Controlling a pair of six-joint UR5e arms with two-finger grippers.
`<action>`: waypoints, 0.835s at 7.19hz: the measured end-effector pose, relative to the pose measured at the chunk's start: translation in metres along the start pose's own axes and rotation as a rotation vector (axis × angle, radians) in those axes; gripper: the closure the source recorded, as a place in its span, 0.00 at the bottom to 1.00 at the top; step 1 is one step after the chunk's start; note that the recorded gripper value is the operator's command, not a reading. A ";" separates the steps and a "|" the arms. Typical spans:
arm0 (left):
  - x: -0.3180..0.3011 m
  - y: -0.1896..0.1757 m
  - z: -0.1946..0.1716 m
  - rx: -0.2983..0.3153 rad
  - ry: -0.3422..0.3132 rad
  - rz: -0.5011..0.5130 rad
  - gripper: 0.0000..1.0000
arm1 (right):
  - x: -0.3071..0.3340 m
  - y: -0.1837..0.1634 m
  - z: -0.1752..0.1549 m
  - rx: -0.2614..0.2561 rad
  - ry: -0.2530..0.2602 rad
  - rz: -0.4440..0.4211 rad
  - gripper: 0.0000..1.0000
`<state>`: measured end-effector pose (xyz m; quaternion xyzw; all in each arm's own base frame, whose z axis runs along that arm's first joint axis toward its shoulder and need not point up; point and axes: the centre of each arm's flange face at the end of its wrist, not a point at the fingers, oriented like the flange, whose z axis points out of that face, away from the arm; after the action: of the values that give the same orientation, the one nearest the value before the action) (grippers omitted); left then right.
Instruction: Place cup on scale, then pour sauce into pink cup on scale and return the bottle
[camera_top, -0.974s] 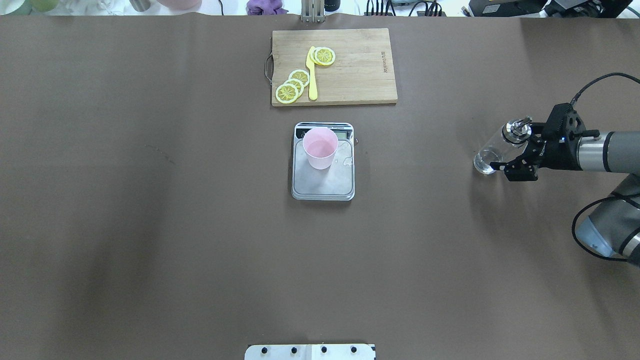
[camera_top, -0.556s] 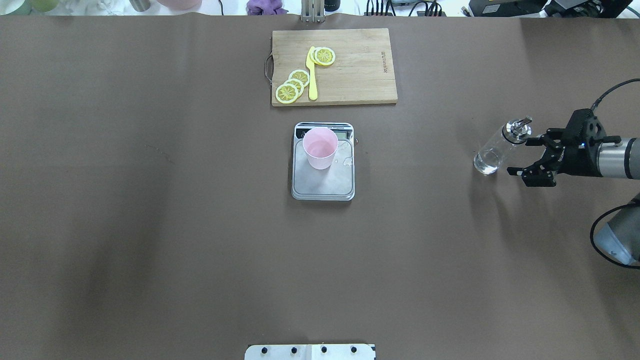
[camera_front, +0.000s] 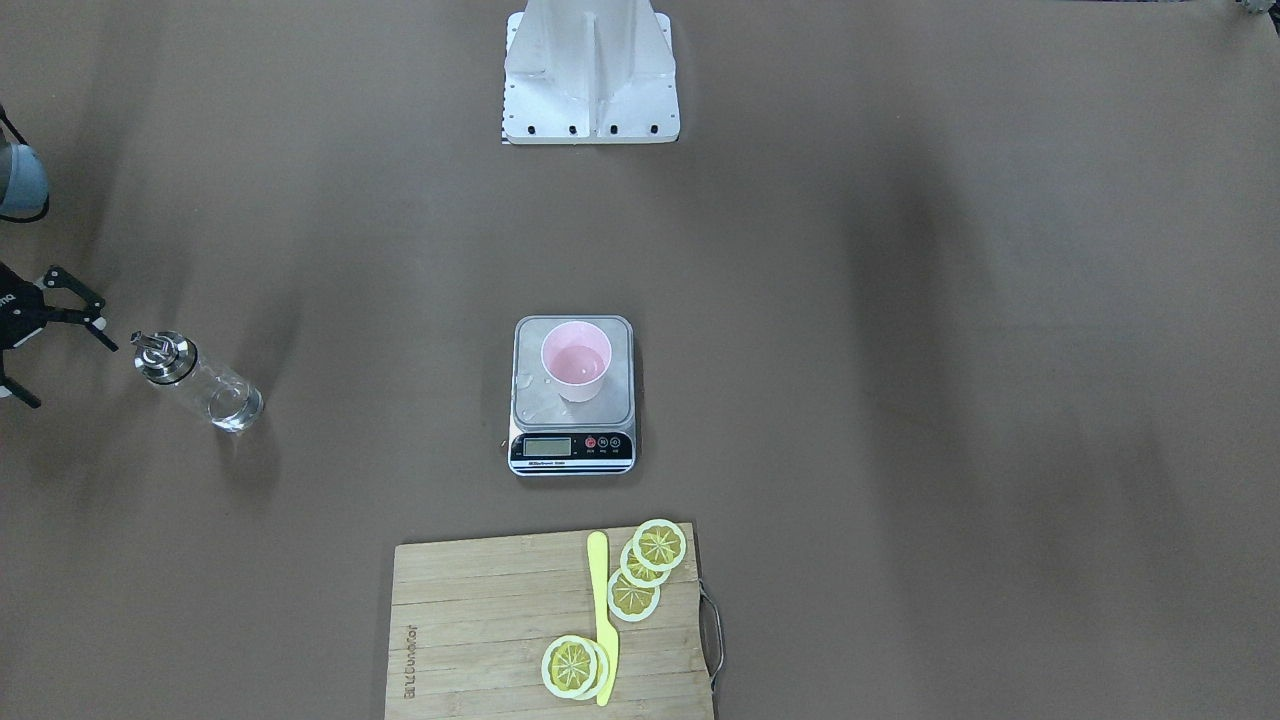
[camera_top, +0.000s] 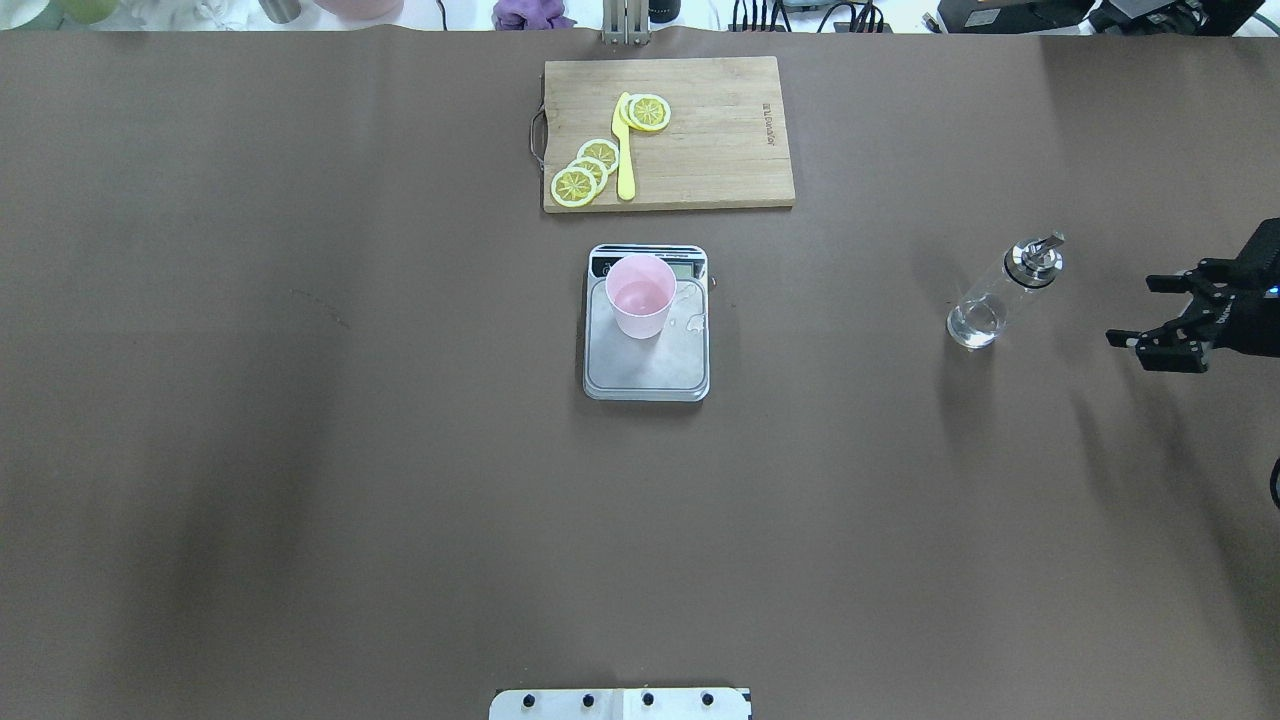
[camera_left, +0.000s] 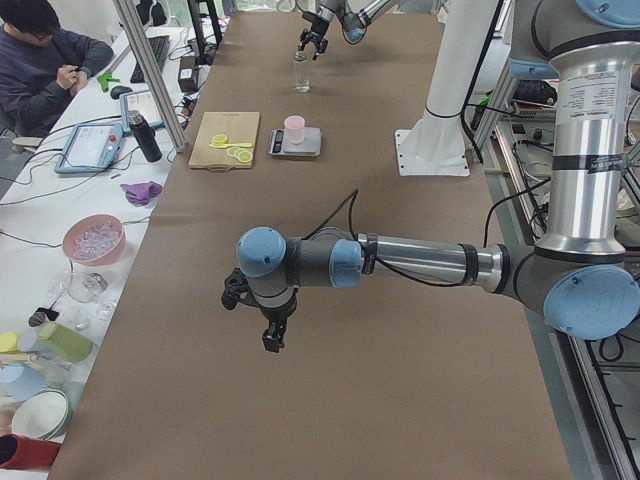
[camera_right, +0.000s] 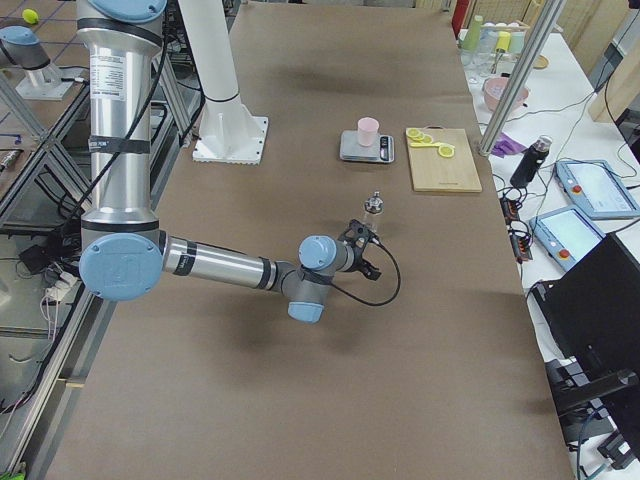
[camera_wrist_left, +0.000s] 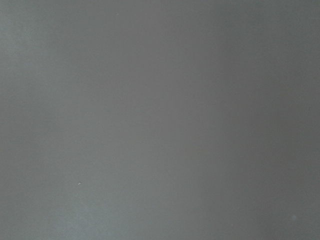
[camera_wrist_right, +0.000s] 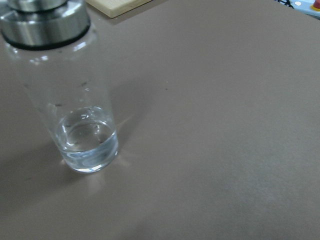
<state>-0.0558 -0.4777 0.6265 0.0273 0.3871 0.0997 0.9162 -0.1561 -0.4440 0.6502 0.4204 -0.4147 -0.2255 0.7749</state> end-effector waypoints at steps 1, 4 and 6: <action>0.000 0.000 0.000 0.000 0.002 -0.001 0.02 | 0.025 0.017 -0.013 -0.030 0.057 0.049 0.01; 0.001 -0.001 0.000 0.001 0.003 0.001 0.02 | 0.100 0.046 -0.051 -0.138 0.228 0.241 0.00; 0.001 -0.001 0.000 0.001 0.003 0.001 0.02 | 0.146 0.024 -0.069 -0.205 0.289 0.385 0.00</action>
<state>-0.0548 -0.4787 0.6257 0.0280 0.3886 0.1002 0.9155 -0.0172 -0.5007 0.7160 0.2808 -0.3472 -0.0521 0.8932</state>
